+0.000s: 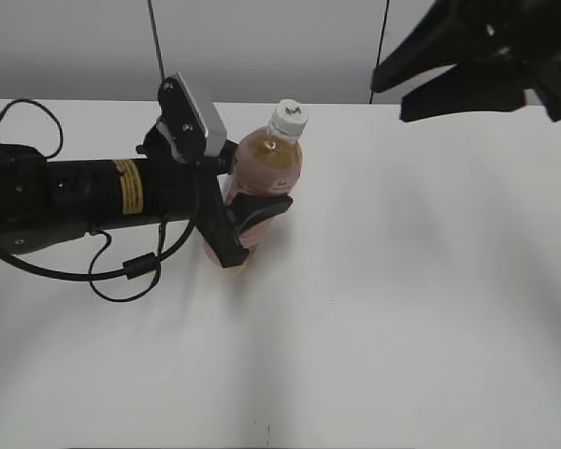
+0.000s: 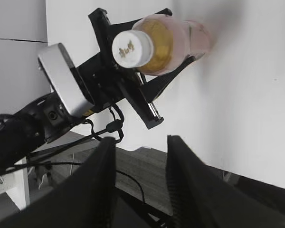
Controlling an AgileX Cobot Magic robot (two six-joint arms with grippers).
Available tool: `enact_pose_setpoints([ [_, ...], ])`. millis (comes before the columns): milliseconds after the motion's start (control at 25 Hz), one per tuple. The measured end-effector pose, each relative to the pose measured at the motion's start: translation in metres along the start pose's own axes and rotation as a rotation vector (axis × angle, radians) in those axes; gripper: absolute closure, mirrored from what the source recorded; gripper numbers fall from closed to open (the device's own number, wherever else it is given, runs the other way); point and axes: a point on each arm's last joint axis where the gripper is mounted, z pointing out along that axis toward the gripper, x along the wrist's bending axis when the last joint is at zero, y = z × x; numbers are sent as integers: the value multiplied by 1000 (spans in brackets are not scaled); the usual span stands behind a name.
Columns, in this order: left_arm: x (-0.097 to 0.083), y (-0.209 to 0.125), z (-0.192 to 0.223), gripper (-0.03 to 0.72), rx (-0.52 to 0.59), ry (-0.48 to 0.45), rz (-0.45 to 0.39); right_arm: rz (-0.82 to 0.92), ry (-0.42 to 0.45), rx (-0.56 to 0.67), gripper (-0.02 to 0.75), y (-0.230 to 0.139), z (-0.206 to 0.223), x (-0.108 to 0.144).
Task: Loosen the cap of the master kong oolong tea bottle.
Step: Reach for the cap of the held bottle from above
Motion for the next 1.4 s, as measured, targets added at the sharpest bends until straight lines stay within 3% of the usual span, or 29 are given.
enact_pose_setpoints([
  [200, 2, 2, -3, 276, 28, 14, 40, 130, -80, 43, 441, 16, 39, 12],
  [600, 2, -1, -3, 276, 60, 18, 67, 208, -124, 64, 435, 38, 92, 24],
  [960, 3, -2, -3, 276, 73, 27, 66, 207, -206, 65, 428, 41, 98, 15],
  [1400, 4, -2, -3, 276, 72, 34, 82, 233, -182, 43, 349, 45, 104, 14],
])
